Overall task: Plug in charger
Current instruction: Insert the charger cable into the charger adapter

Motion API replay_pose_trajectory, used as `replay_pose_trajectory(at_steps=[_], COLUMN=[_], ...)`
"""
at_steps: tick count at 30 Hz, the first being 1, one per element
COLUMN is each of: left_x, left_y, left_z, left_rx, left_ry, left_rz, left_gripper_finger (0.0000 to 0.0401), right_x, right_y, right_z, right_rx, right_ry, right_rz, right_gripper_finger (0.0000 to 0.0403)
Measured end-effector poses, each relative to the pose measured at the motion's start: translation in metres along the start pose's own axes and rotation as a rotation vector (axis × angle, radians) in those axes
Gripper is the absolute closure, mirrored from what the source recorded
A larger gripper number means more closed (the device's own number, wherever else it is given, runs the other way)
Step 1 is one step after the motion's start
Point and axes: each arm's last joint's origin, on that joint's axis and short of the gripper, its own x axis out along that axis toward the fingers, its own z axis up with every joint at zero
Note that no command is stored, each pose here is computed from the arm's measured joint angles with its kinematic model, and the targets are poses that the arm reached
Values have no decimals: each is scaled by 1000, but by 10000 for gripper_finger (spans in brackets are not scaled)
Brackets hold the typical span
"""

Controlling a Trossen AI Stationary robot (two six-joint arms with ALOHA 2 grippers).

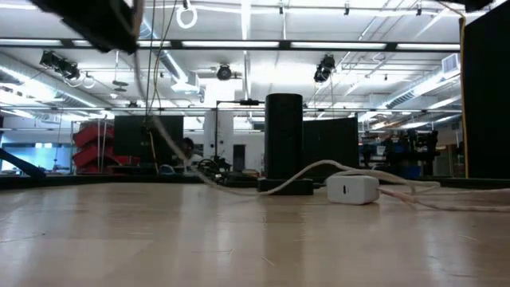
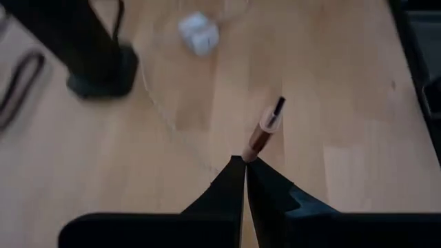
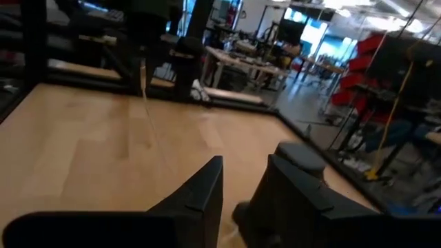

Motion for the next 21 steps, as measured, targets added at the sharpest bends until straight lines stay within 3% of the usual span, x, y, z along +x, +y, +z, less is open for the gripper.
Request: replay_pose_trajectory(at_steps=[4, 9, 21], left_x=[0, 0, -5], left_y=[0, 3, 19], left_z=[-3, -8, -27], left_rx=[-35, -74, -195], left_ry=[46, 105, 291], left_rz=[-24, -7, 165], left_gripper_finger=[401, 401, 401], right_x=[1, 10, 31], right_y=[-7, -22, -60], right_z=[-15, -38, -68], right_rx=[79, 215, 328], right_ry=[115, 393, 862], right_rz=[89, 145, -23], right_gripper_finger=[318, 323, 317])
